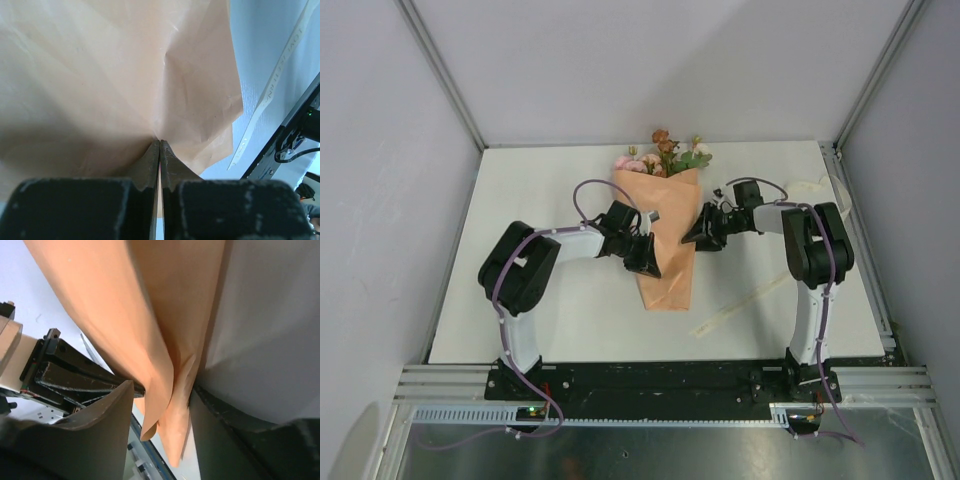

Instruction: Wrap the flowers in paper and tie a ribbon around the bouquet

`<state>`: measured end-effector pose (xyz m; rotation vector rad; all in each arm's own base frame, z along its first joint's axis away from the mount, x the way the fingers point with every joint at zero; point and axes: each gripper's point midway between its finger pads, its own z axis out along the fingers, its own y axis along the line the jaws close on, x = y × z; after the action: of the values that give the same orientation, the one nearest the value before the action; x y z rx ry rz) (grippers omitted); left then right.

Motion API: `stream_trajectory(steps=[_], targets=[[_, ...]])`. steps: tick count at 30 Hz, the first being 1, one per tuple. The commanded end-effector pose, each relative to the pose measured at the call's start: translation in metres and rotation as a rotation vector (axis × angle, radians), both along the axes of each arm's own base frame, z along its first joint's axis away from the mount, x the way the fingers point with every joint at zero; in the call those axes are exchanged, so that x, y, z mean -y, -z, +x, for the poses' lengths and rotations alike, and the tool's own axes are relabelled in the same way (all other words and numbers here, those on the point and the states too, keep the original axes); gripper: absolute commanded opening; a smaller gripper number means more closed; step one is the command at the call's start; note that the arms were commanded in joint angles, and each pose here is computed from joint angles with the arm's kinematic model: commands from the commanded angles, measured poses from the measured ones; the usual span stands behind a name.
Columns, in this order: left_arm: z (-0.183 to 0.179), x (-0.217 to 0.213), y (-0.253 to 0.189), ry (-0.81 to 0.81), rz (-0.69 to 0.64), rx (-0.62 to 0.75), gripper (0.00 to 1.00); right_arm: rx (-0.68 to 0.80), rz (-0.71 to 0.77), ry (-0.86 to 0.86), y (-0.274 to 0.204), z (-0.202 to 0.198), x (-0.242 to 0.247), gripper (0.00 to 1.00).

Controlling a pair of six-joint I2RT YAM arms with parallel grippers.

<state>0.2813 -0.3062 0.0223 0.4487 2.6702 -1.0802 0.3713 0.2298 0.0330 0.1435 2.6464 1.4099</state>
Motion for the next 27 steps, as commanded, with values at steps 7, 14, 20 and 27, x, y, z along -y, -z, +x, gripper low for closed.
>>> stream_trajectory(steps=[7, 14, 20, 27], targets=[[0.006, 0.008, -0.046, 0.084, -0.084, 0.220, 0.18, -0.049, -0.039, 0.031, 0.032, 0.012, 0.005, 0.03], [-0.050, 0.039, -0.106, 0.428, -0.060, 0.674, 0.62, -0.049, -0.019, 0.020, 0.027, 0.011, 0.009, 0.00], [-0.097, 0.089, -0.085, 0.707, 0.031, 0.808, 0.66, -0.041, -0.010, 0.014, 0.027, 0.011, 0.008, 0.00], [-0.112, 0.119, -0.049, 0.843, 0.169, 0.892, 0.65, -0.046, -0.012, 0.009, 0.029, 0.010, 0.008, 0.00]])
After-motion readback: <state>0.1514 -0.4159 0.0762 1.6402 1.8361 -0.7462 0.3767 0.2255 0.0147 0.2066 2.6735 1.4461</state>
